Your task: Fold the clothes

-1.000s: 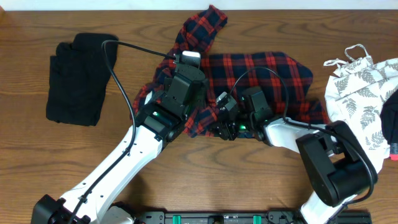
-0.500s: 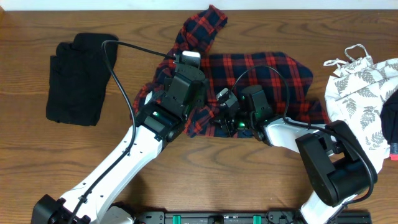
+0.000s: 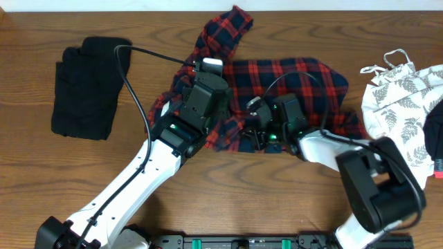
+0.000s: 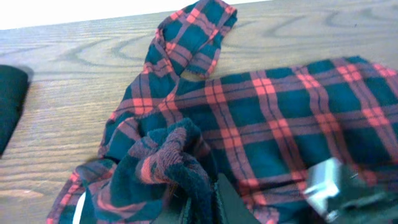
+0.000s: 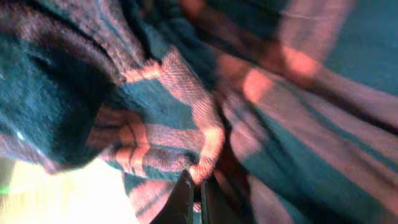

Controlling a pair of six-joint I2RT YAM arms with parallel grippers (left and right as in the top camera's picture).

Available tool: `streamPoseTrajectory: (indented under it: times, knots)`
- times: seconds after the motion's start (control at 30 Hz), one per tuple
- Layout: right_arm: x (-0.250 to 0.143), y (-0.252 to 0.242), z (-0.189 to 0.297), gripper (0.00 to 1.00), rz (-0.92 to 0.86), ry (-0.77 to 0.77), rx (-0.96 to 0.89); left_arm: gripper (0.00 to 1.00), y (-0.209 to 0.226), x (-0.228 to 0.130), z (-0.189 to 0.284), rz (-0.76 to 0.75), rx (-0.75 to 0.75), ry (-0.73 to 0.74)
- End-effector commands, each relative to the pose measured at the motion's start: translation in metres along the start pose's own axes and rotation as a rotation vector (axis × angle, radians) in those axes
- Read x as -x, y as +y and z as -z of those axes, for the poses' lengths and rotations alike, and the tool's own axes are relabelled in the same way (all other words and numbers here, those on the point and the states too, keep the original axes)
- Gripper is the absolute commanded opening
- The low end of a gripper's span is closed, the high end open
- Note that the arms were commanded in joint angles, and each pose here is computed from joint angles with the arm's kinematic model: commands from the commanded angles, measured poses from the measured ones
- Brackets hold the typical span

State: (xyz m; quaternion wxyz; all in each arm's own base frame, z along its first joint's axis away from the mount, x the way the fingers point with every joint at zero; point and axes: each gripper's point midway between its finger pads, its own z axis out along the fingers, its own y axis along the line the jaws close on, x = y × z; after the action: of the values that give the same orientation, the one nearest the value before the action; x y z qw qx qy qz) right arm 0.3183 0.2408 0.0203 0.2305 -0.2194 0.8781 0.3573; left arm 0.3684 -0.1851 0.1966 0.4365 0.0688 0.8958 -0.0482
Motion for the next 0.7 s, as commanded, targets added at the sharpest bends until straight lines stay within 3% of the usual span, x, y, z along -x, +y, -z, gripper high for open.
streamPoseTrajectory:
  times: [0.0, 0.13, 0.23, 0.3, 0.37, 0.43, 0.67]
  knots:
    - [0.039, -0.007, 0.038, 0.01, 0.006, -0.122, -0.103, 0.13, 0.004, 0.001, -0.002, -0.013, 0.021, 0.002]
    - [0.063, -0.016, 0.089, 0.01, -0.009, -0.218, -0.224, 0.17, 0.004, 0.001, -0.002, -0.013, 0.021, 0.002]
    - [0.072, -0.017, 0.123, 0.01, -0.013, -0.273, -0.275, 0.44, 0.004, 0.001, -0.002, -0.013, 0.021, 0.002]
    - [0.073, -0.016, 0.135, 0.01, -0.008, -0.288, -0.292, 0.8, 0.004, 0.001, -0.002, -0.014, 0.021, 0.002]
    - [0.073, -0.017, 0.145, 0.01, -0.009, -0.297, -0.306, 0.96, 0.004, 0.001, -0.002, -0.013, 0.022, 0.002]
    - [0.071, -0.02, 0.151, 0.01, -0.022, -0.299, -0.319, 1.0, 0.005, 0.001, -0.003, -0.012, 0.025, 0.002]
    - [0.06, -0.039, 0.163, 0.01, -0.089, -0.278, -0.38, 0.98, 0.015, -0.002, -0.004, -0.007, 0.046, 0.024]
